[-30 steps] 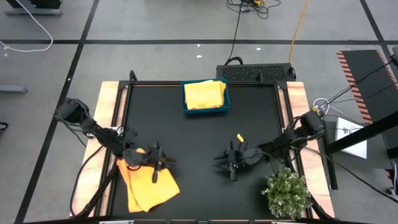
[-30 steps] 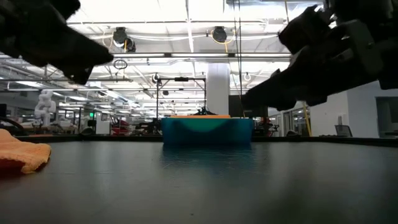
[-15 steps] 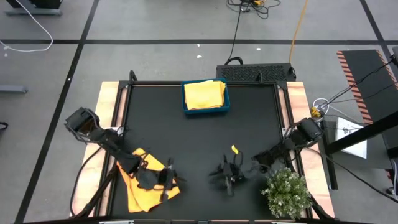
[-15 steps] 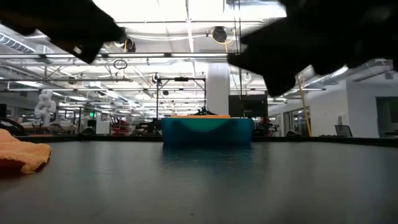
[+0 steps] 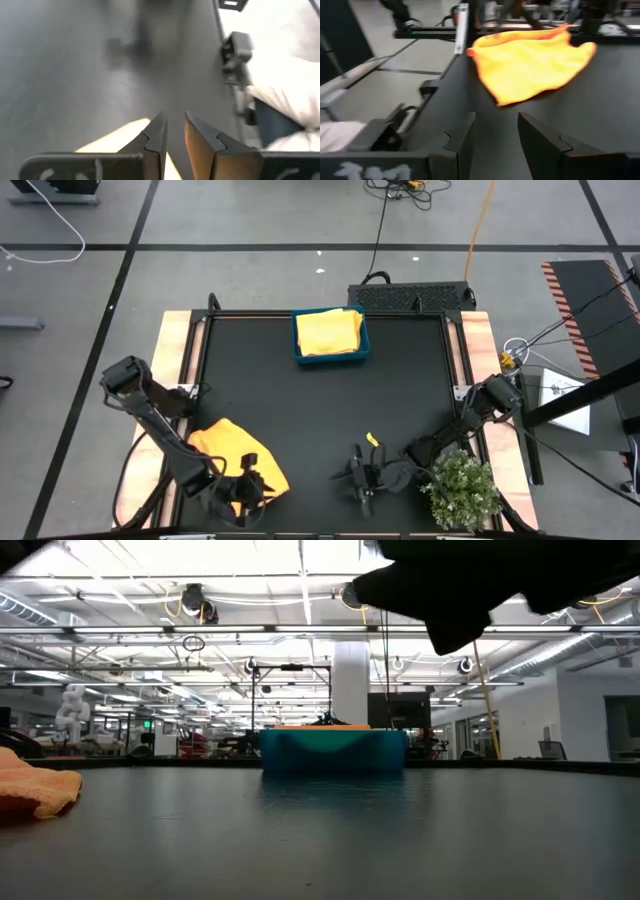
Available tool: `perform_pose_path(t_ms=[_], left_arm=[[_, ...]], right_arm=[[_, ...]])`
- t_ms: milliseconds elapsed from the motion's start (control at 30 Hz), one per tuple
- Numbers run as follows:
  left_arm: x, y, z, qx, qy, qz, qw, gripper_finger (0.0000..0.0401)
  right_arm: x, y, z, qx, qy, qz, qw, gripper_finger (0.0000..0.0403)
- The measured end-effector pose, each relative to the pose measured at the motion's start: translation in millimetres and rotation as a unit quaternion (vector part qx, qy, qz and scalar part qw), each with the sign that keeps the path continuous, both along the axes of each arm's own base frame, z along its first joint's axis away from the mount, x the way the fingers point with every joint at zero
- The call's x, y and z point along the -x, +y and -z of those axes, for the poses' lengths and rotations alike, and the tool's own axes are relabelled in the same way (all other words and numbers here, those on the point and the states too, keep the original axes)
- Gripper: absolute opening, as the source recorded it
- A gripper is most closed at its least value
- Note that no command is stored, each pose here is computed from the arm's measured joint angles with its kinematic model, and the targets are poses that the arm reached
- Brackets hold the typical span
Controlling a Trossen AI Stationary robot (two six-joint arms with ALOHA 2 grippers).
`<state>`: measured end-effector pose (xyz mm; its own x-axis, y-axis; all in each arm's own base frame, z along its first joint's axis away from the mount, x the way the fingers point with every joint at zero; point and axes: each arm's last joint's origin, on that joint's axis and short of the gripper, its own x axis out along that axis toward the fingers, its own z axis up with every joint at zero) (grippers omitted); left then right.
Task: Fold microfiber towels
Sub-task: Fold the orange microfiber towel
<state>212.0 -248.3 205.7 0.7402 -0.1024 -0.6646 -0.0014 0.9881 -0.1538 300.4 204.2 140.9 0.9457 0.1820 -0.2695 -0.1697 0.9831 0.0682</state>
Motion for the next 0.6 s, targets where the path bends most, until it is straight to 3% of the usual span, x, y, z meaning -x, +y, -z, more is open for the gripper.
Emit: perform_pose_path(t_ms=[167, 400, 500, 600], left_arm=[[3, -15, -16, 0.007, 0.048, 0.011, 0.999, 0.0064], [-3, -41, 11, -0.001, 0.202, 0.001, 0.979, 0.0064], [-11, -53, 10, 0.011, 0.229, 0.008, 0.973, 0.0064], [-13, -58, 6, -0.007, 0.255, 0.003, 0.967, 0.0064]], right_arm=[[-2, -5, 0, -0.002, -0.006, 0.051, 0.999, 0.0139], [1, -1, 0, -0.011, -0.004, 0.053, 0.999, 0.0139], [1, -1, 0, -0.014, -0.007, 0.054, 0.998, 0.0139], [1, -1, -1, -0.016, -0.01, 0.054, 0.998, 0.0139]])
